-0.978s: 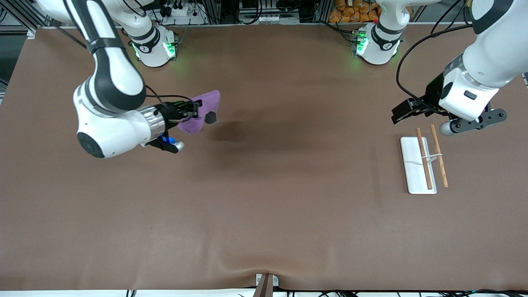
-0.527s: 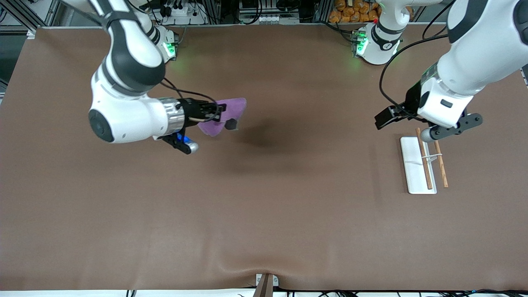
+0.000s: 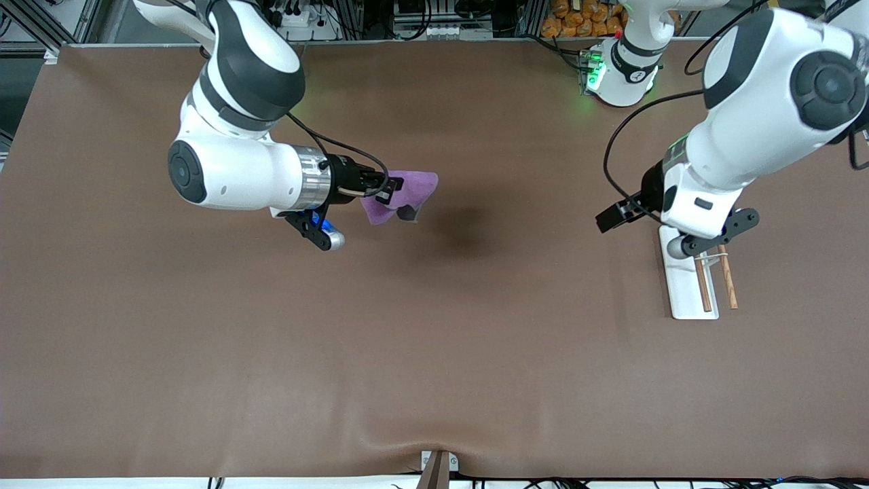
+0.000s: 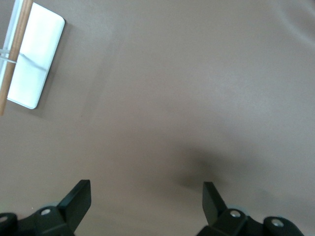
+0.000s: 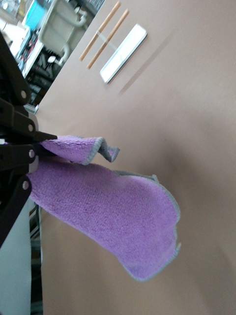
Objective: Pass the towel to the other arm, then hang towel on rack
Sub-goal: 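Lift the towel with the right gripper while the left gripper approaches, then carry the towel toward the left gripper while the left gripper reaches it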
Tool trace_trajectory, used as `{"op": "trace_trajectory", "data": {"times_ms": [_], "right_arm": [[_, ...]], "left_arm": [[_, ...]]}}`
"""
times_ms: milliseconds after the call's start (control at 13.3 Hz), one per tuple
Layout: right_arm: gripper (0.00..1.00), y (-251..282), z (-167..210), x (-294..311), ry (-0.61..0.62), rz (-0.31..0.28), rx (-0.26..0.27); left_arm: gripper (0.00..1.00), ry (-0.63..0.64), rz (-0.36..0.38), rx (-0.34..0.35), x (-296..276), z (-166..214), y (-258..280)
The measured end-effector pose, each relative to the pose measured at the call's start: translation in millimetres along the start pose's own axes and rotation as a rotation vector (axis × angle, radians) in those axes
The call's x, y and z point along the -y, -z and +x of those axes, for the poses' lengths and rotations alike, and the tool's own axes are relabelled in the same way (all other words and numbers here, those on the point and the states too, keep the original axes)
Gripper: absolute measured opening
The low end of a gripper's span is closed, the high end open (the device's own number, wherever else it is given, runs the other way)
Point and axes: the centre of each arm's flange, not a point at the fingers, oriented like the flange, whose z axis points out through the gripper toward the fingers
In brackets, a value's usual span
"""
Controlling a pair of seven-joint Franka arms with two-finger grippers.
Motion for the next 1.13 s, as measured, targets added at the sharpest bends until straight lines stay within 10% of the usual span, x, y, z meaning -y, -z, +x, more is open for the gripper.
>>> {"op": "trace_trajectory", "data": {"times_ms": [1129], "right_arm": [[0.02, -71.8, -30.7, 84.5, -0.213, 0.333, -0.148]], "left_arm": [[0.97, 0.476, -0.104, 0.048, -71.2, -6.9, -40.2]]}}
